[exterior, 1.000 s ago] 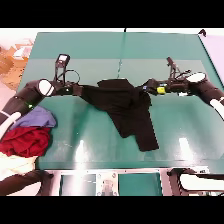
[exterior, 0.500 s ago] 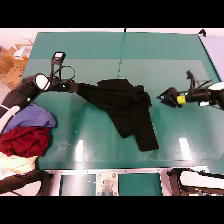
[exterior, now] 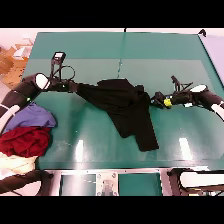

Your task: Fold the shirts.

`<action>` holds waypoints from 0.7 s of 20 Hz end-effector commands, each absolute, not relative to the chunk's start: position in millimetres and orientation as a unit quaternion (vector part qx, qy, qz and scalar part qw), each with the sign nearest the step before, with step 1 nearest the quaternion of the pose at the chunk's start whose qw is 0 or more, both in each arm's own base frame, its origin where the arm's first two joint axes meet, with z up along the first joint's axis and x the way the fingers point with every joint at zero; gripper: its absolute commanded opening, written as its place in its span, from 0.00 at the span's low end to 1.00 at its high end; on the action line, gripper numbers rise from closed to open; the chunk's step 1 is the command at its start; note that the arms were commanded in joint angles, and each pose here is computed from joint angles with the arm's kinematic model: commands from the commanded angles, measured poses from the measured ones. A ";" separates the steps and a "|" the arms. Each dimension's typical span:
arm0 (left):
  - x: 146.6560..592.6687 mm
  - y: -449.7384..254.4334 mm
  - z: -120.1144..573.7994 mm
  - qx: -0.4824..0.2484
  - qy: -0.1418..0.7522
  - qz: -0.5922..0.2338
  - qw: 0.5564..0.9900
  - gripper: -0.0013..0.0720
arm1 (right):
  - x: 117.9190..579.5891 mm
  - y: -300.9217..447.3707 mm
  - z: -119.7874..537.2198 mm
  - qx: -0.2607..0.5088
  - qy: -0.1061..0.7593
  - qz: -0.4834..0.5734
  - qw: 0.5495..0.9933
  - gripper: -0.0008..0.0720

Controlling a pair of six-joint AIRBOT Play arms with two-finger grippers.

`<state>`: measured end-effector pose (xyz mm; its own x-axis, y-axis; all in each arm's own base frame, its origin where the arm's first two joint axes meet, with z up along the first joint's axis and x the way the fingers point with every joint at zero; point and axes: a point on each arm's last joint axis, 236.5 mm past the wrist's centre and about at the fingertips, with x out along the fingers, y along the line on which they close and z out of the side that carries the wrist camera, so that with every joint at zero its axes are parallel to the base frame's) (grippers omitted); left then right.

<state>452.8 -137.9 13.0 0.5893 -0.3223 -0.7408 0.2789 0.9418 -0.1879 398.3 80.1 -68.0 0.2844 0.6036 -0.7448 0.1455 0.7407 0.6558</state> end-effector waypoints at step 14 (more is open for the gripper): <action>455.0 -135.6 72.9 0.026 0.412 -0.187 0.891 0.05 | 433.0 94.7 78.5 0.294 0.487 0.254 0.783 0.02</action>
<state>456.7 -137.7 44.5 0.5947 -0.3191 -0.7379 0.3217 0.9356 -0.1453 423.4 90.9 22.5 0.3307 0.6597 -0.6748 -0.0295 0.7220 0.6913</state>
